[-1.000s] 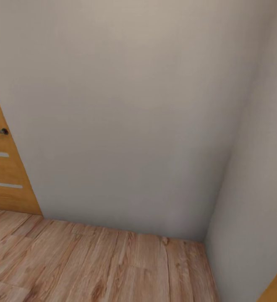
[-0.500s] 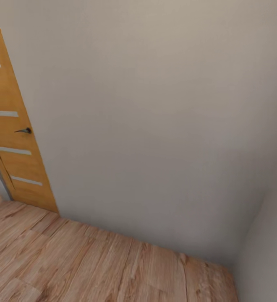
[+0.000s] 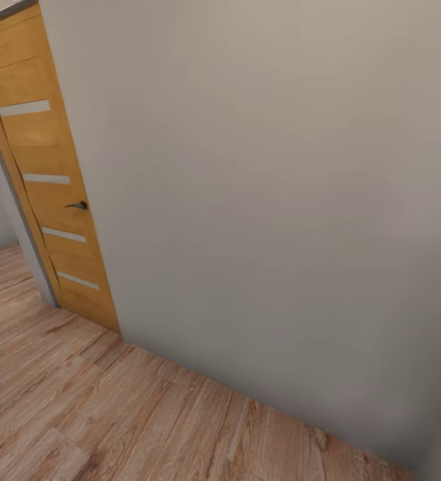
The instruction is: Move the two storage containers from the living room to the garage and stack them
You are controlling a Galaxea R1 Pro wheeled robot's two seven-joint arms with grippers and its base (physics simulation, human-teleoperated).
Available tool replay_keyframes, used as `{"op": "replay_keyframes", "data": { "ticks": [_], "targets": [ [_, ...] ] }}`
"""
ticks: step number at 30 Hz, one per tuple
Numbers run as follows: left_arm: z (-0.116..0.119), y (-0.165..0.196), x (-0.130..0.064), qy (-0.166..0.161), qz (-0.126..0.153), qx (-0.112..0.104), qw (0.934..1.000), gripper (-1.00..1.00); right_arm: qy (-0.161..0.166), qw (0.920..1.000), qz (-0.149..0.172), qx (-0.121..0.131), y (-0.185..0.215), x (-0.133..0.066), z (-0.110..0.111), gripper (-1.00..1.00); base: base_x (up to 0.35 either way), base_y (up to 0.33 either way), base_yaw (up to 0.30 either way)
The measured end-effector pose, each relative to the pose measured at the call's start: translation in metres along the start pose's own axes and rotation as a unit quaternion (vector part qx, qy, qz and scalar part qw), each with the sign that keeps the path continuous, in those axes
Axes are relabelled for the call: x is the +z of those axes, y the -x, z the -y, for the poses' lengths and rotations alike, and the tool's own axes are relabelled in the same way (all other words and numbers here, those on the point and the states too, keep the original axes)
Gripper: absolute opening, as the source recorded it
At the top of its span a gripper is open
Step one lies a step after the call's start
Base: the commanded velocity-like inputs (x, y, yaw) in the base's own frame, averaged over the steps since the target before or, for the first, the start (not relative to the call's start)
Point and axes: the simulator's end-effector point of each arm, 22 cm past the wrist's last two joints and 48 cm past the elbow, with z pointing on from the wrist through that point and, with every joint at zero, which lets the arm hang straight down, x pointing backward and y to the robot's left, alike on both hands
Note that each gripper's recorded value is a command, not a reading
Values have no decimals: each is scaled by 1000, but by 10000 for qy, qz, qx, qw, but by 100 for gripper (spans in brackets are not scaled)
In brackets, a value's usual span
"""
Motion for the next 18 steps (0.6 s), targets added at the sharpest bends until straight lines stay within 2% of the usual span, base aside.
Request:
{"op": "replay_keyframes", "data": {
  "ticks": [6,15,18],
  "targets": [
    [1,-1,0,-12,-15,12,10000,100,-4,10000,18,31,1,0,-1,100,0,0,279],
    [4,3,0,-32,25,-10,10000,100,-68,9994,17,335,1,0,0,100,0,0,283],
    [7,3,0,-47,36,-19,10000,100,-87,9993,30,352,2,0,3,100,0,0,284]
  ]
}}
